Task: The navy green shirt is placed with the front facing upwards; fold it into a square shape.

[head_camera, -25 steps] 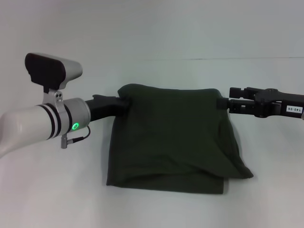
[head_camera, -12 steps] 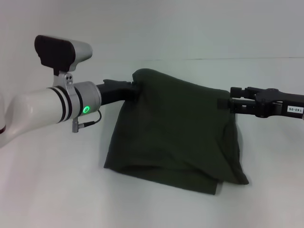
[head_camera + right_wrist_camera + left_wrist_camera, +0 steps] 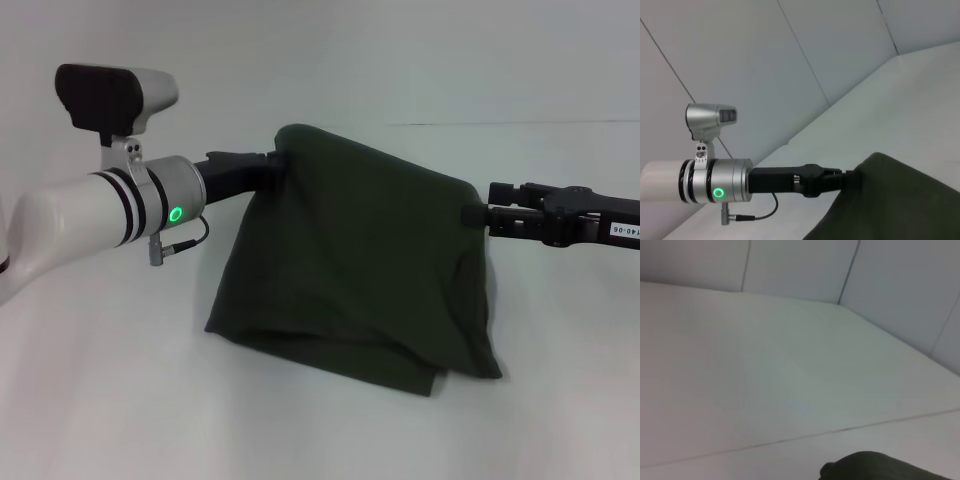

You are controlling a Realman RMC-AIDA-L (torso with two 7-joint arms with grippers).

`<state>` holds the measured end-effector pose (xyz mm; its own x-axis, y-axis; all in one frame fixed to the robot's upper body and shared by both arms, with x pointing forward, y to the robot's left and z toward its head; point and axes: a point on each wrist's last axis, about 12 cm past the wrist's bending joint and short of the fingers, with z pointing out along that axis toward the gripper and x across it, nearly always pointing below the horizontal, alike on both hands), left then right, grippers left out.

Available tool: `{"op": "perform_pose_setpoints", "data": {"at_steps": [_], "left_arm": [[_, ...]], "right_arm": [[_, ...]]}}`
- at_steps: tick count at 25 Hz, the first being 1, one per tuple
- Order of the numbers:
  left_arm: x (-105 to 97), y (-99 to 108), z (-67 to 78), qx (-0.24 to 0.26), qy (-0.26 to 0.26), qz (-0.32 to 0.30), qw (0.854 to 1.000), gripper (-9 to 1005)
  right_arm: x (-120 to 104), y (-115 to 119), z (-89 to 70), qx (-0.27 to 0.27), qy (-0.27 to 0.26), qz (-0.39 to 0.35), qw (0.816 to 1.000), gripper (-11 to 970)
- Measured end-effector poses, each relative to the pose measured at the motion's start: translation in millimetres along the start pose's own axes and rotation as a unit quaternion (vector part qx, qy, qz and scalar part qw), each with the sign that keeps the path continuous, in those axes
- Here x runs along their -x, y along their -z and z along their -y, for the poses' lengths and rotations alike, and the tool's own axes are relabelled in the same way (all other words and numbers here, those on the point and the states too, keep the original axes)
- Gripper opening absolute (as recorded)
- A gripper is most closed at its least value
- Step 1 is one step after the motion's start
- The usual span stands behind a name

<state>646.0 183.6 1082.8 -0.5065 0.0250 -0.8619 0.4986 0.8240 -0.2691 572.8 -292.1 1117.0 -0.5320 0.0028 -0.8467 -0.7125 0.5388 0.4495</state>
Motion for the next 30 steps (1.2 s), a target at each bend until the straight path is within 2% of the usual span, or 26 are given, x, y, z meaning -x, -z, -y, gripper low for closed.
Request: {"op": "perform_pose_setpoints", "data": {"at_steps": [3,10,16,22,30], "left_arm": [[0,1,-1.3,0.002,0.008,0.005,1.000,39],[-7,10,-16.1,0.028,0.071,0.022,0.997,38],[-15,18,-24.9,0.041,0.115,0.026,0.992,38],[-21,26,-31.1,0.048,0.137,0.032,0.989,39],[-24,27,-31.6,0.048,0.138,0.031,0.989,39]], "right_arm": [[0,0,0.3,-0.001,-0.002,0.000,1.000,923],[2,-2,0.3,0.000,-0.004,0.000,1.000,921],[4,-4,0.8,0.001,-0.027,-0.011,1.000,920],[3,2,7.4,-0.020,-0.101,-0.054,0.993,919],[-11,19,14.6,-0.044,-0.215,-0.110,0.969,917]]}}
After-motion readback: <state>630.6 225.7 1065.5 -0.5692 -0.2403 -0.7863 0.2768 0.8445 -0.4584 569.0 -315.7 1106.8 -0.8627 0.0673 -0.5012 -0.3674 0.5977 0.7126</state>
